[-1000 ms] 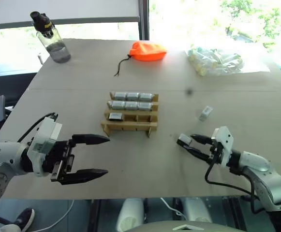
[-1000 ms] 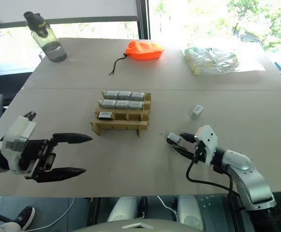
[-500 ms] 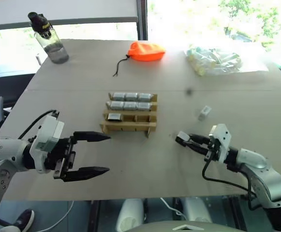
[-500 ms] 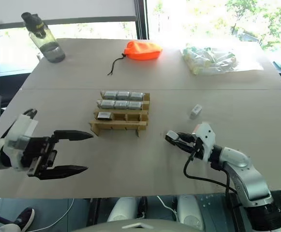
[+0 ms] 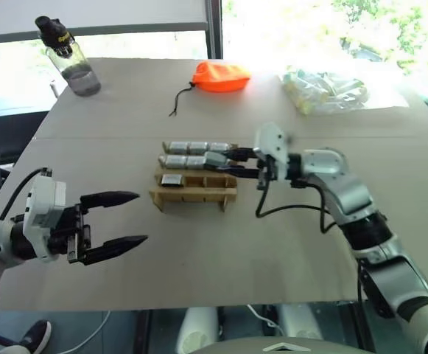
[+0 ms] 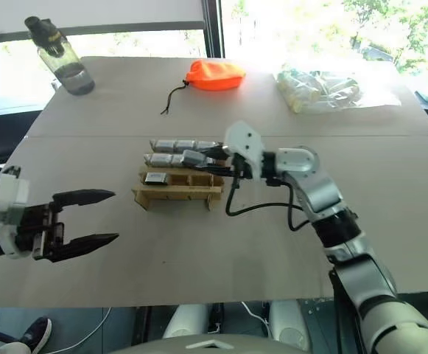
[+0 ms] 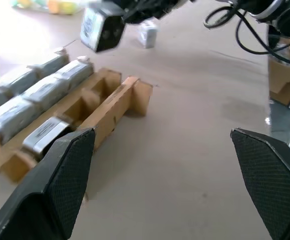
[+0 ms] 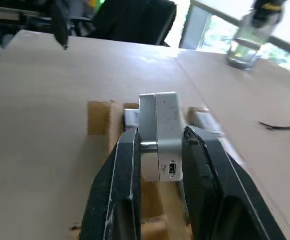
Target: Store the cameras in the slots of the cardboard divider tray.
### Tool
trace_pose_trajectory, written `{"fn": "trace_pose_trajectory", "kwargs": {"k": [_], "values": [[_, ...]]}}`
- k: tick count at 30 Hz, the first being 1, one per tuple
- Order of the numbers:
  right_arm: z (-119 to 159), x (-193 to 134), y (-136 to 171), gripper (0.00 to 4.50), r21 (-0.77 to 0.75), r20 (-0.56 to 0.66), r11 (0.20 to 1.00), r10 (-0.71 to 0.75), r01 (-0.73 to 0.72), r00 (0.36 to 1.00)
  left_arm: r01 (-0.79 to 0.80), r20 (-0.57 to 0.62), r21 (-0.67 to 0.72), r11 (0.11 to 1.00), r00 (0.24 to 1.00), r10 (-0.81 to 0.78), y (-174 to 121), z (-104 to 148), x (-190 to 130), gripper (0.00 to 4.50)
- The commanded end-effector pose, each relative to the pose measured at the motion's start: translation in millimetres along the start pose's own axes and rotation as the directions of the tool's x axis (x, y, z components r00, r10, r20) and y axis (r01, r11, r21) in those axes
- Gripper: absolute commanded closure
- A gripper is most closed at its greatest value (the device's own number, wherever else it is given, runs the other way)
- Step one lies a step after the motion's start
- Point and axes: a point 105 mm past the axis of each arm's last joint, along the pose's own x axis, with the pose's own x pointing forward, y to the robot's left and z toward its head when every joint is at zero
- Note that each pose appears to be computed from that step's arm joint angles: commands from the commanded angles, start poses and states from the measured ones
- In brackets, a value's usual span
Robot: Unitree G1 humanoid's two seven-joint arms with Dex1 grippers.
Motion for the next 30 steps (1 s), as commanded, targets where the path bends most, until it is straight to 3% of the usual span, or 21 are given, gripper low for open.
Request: {"fn": "trace_pose_trajectory", "kwargs": {"k": [1, 13, 30], "values": [[14, 15, -6, 3.89, -0.079, 0.031, 0.995, 0.06, -0.058, 0.998, -0.082, 0.022, 0.048, 0.995, 0.996, 0.081, -2, 8, -8, 0.0], [-5, 43, -5, 3.89, -0.089, -0.034, 0.982, 0.164, -0.167, 0.986, -0.228, 0.048, 0.003, 0.974, 0.973, 0.228, -21, 2, -18, 0.0], [-35, 54, -10, 3.89, -0.038, -0.113, 0.991, 0.123, -0.128, 0.986, -0.238, 0.058, 0.015, 0.971, 0.97, 0.237, -14, 4, -15, 0.0]]}}
